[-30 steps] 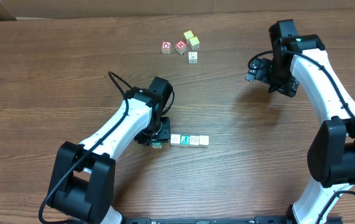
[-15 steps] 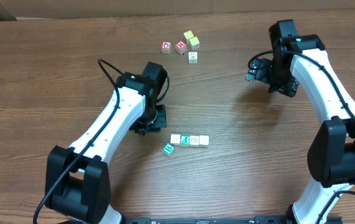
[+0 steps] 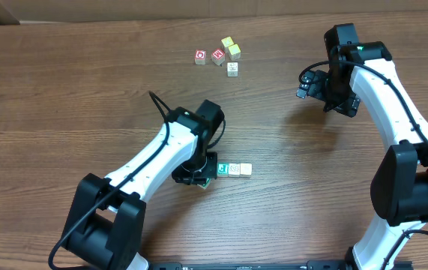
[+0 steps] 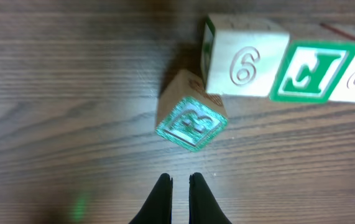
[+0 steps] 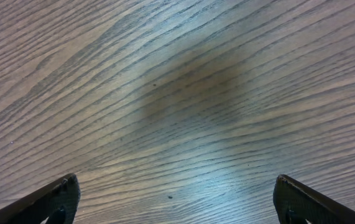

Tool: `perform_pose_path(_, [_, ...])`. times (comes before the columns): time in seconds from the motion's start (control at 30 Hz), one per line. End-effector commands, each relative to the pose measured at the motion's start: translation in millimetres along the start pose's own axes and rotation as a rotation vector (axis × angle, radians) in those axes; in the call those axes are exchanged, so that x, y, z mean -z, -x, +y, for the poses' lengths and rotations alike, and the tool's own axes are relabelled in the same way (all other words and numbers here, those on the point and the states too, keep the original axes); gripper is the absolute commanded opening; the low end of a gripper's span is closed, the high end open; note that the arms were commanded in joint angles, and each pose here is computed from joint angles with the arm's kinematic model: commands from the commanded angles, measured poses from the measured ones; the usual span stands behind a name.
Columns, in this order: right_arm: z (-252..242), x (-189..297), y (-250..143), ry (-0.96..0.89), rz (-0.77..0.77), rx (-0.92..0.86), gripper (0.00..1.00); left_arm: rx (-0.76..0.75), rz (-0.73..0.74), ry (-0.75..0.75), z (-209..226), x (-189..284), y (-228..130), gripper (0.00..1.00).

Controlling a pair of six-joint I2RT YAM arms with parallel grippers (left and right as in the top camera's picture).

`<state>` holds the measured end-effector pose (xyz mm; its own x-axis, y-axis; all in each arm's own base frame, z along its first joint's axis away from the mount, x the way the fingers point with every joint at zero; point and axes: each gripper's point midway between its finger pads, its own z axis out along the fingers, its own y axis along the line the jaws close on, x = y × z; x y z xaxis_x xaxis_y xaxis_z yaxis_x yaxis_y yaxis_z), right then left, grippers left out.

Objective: Flip 5 blocks
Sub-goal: 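Lower the B block beside the 6 block and release it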

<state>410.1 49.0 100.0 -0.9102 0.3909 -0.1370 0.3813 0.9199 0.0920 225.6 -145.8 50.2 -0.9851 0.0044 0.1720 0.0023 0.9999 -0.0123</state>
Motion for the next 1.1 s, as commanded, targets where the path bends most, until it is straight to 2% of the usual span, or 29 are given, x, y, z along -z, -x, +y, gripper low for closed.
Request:
perform_pose_path(0.0, [2, 10, 6, 0.010, -0.033, 0.006, 1.00, 0.008, 0.005, -0.053, -17, 1, -7, 0.04])
perform_pose_path(0.3, [2, 10, 6, 0.010, -0.033, 0.006, 1.00, -0.045, -0.035, -0.062, -42, -7, -13, 0.04])
perform_pose_path(0.6, [2, 10, 6, 0.010, -0.033, 0.006, 1.00, -0.027, -0.119, 0.055, -20, -18, 1, 0.04])
perform_pose_path(1.07, [2, 10, 6, 0.010, -0.033, 0.006, 1.00, -0.058, -0.136, 0.056, -16, -35, 1, 0.04])
